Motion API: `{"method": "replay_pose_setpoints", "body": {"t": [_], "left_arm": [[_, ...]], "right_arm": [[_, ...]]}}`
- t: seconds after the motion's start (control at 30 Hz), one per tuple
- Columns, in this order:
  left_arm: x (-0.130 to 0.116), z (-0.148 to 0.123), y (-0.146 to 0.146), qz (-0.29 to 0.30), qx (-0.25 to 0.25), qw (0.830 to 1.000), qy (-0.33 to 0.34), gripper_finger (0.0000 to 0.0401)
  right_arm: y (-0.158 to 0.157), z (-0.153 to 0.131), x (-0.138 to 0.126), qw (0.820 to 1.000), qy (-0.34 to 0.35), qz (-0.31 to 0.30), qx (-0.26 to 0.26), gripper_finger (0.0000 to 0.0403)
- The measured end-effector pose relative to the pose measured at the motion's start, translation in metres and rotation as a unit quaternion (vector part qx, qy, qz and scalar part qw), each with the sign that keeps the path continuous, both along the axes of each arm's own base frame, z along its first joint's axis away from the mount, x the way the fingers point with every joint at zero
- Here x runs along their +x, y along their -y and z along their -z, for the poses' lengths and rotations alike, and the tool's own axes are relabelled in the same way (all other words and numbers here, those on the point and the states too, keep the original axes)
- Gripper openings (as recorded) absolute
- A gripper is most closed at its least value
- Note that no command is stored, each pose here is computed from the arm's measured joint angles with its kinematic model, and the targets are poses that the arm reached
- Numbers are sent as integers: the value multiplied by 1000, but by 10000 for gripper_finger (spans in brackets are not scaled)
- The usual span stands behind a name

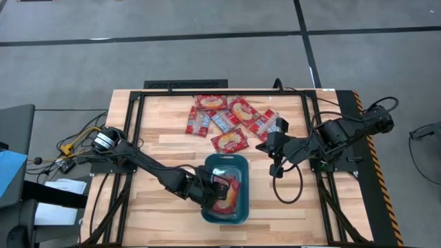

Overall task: Sort popcorn bags into baskets
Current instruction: Put the red popcorn pack into the blue container

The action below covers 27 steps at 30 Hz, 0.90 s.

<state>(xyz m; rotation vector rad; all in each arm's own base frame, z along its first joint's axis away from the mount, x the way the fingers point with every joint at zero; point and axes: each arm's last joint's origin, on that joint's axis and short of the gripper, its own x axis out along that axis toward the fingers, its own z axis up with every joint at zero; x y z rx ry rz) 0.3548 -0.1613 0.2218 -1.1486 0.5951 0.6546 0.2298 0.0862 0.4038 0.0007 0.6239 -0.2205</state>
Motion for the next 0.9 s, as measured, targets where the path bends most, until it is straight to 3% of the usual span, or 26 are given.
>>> {"method": "replay_pose_setpoints", "body": {"t": [0.2, 0.37, 0.5, 0.63, 0.77, 0.9], "left_arm": [[0, -10, -7, 61, 21, 998, -9, 158], [-15, -54, -34, 110, 77, 991, 17, 165], [-44, -105, -72, 83, 139, 986, 49, 165], [-75, -133, -115, 56, 194, 979, 27, 165], [-93, -134, -156, 39, 236, 970, -49, 166], [-99, -111, -197, 49, 235, 962, -126, 185]], "right_arm": [[0, 1, -1, 1000, -7, 0, -3, 25], [6, 16, 0, 998, -29, 46, -29, 21], [17, 46, 3, 993, -66, 99, -28, 31], [40, 79, 8, 980, -102, 171, -14, 52], [68, 103, 18, 973, -109, 204, 23, 64], [91, 111, 23, 972, -106, 204, 54, 67]]}}
